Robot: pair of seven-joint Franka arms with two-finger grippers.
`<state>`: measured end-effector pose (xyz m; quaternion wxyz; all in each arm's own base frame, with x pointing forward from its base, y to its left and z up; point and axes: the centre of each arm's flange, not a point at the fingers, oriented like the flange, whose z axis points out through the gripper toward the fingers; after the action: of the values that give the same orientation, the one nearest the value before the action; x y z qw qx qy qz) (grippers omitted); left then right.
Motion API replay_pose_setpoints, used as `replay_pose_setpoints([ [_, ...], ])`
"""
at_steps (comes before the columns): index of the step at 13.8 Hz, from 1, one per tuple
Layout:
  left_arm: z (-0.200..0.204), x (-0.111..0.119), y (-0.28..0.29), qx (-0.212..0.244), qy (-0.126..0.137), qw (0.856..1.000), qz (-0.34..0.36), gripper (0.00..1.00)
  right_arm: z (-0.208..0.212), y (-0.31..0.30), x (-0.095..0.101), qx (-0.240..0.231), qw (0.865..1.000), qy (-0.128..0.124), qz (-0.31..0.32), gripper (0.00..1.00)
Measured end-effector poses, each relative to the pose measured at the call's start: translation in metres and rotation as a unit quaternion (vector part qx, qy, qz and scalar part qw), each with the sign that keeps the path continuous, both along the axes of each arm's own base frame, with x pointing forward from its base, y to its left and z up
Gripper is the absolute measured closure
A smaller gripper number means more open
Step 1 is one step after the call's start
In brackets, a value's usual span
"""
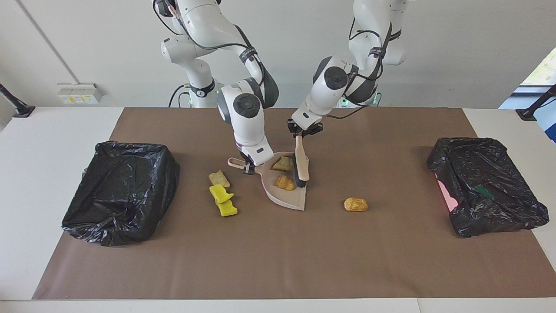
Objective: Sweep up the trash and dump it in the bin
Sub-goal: 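Sweep the tan pieces into the dustpan with the left gripper's brush, then sweep the remaining tan piece into the dustpan with the brush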
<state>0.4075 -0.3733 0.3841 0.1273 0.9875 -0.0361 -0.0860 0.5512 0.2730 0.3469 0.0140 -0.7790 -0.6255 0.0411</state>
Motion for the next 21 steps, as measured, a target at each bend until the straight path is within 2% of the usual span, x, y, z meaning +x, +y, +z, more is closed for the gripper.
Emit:
replay_pose_setpoints([
  [2,0.015,0.018,-0.018,-0.017,-0.014,1.000,-0.001,0.73,0.000,0.000,0.000,0.000,1.000,0.000,0.000,0.68],
  [4,0.017,0.033,-0.018,-0.021,-0.017,1.000,0.008,0.73,0.000,0.000,0.000,-0.001,1.000,0.000,-0.004,0.68],
  [7,0.033,0.054,0.006,-0.015,0.003,1.000,0.020,0.73,0.000,0.001,-0.001,-0.001,1.000,0.000,-0.007,0.68],
  [10,0.047,0.079,0.050,0.017,0.013,0.999,0.032,0.73,0.000,0.001,-0.001,-0.001,1.000,0.000,-0.007,0.68],
  [12,0.046,0.094,0.079,0.050,-0.001,0.998,0.036,0.73,0.000,0.001,-0.001,-0.001,1.000,0.000,-0.007,0.68],
  [14,0.046,0.112,0.111,0.064,-0.014,0.997,0.034,0.73,0.000,0.001,-0.001,-0.001,1.000,0.000,-0.007,0.68],
  [17,0.039,0.137,0.166,0.093,-0.032,0.995,0.004,0.73,0.000,0.001,-0.001,-0.001,1.000,0.000,-0.008,0.68],
  [21,0.015,0.163,0.229,0.122,-0.036,0.989,-0.071,0.73,0.000,0.001,-0.001,-0.001,1.000,0.000,-0.009,0.68],
])
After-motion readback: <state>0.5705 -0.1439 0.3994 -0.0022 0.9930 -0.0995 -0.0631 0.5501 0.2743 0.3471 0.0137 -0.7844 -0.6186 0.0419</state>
